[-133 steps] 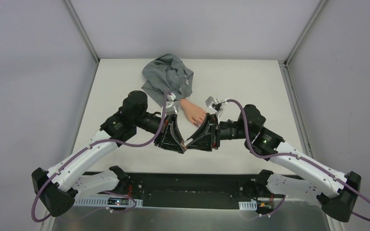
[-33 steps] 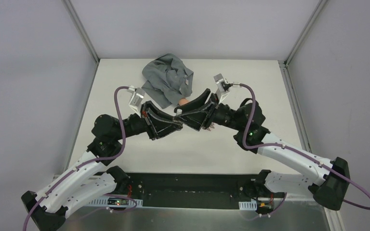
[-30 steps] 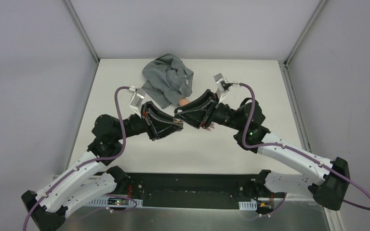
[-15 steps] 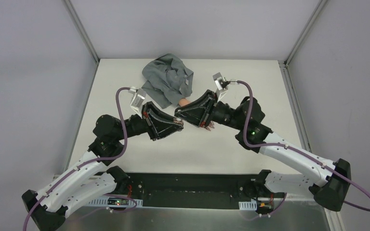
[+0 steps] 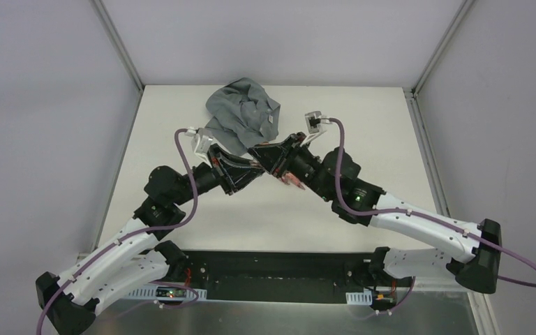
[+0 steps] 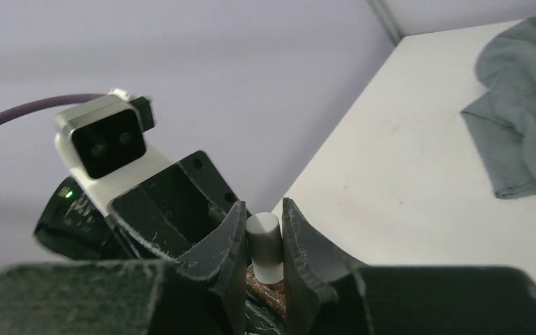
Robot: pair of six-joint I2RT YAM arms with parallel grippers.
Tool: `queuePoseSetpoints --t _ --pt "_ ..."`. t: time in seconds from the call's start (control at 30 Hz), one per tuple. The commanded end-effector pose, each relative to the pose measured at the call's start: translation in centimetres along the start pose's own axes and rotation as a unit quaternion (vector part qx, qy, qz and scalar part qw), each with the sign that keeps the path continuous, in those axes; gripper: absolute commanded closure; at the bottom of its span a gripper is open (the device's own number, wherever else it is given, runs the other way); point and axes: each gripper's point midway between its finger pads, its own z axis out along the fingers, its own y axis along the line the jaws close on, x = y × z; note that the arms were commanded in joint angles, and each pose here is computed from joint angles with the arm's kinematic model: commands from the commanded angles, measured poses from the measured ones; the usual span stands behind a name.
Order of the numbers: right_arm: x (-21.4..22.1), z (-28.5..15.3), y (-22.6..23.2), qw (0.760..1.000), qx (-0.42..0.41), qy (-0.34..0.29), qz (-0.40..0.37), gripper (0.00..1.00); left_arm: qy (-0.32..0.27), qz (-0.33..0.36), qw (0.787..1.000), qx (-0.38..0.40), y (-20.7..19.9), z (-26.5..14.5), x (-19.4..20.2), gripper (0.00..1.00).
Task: Paint the nails
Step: Screw the nail polish bottle.
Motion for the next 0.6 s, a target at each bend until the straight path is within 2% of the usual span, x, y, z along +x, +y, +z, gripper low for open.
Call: queuePoseSetpoints --t 0.0,0.33,0.57 --pt "2.1 1.3 -0.1 0.998 0.066 0.009 -0.007 1.0 -0.032 0.072 0.997 -0.007 0.6 0.4 -1.3 1.0" --pt "3.2 3.7 0.2 0.978 0.164 -0.038 -0.12 1.0 -0.028 0.083 0.995 -0.053 2.8 0.1 -0.6 1.0" --pt "3.7 4.9 1.4 0.976 0.16 -0.04 -0.141 1.0 -0.022 0.085 0.994 -0.066 3.4 0.0 -0.1 1.0"
